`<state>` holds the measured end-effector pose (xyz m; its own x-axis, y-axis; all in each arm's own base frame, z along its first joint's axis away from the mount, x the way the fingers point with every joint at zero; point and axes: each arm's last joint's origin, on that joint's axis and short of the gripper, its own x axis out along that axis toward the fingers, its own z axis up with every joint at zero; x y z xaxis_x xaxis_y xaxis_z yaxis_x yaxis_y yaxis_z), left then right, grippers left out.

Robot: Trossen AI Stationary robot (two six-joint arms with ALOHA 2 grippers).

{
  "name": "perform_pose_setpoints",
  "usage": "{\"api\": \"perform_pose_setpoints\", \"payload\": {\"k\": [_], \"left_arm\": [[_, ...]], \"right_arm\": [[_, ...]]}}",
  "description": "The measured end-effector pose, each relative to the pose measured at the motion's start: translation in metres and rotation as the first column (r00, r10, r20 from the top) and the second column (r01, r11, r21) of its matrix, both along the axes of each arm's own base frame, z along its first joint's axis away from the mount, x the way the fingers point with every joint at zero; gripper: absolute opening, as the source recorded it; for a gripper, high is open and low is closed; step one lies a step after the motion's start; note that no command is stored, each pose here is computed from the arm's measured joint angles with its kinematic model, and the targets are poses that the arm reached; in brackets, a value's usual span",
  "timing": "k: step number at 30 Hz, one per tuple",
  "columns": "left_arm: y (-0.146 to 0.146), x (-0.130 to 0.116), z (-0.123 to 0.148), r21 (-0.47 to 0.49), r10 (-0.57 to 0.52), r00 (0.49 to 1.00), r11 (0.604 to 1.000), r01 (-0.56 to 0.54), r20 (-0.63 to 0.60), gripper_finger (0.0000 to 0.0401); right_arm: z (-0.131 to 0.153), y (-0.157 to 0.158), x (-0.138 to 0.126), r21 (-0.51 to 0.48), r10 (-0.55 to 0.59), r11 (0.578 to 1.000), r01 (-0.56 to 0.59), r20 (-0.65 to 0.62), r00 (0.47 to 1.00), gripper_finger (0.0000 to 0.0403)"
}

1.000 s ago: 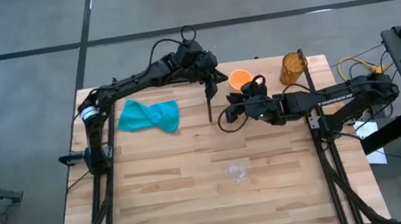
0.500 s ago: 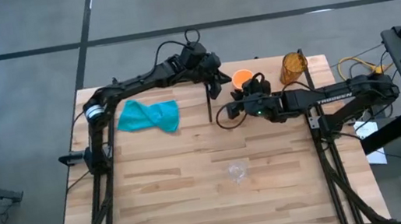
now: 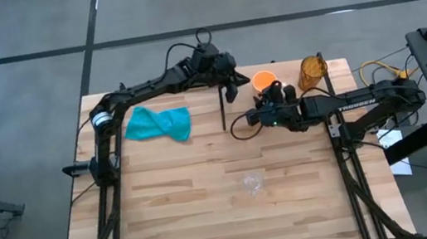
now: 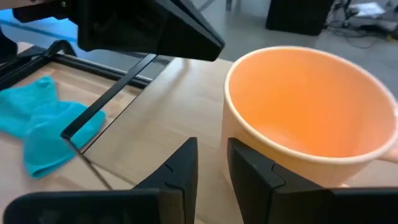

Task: Stack small to large cups/mugs on shelf
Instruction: Put the yellow mug on the shelf

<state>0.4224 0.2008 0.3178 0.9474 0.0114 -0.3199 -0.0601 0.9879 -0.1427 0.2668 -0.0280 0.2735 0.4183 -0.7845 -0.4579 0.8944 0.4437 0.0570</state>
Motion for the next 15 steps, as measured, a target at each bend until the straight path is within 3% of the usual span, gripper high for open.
{"api": "perform_pose_setpoints", "payload": {"k": [15], "left_arm": [[0.006,-0.002,0.001,0.003,0.014,1.000,1.000,-0.014,0.007,0.0000]], "right_arm": [[0.005,-0.005,-0.023,-0.022,-0.091,0.996,0.090,-0.064,0.994,0.0082]]}}
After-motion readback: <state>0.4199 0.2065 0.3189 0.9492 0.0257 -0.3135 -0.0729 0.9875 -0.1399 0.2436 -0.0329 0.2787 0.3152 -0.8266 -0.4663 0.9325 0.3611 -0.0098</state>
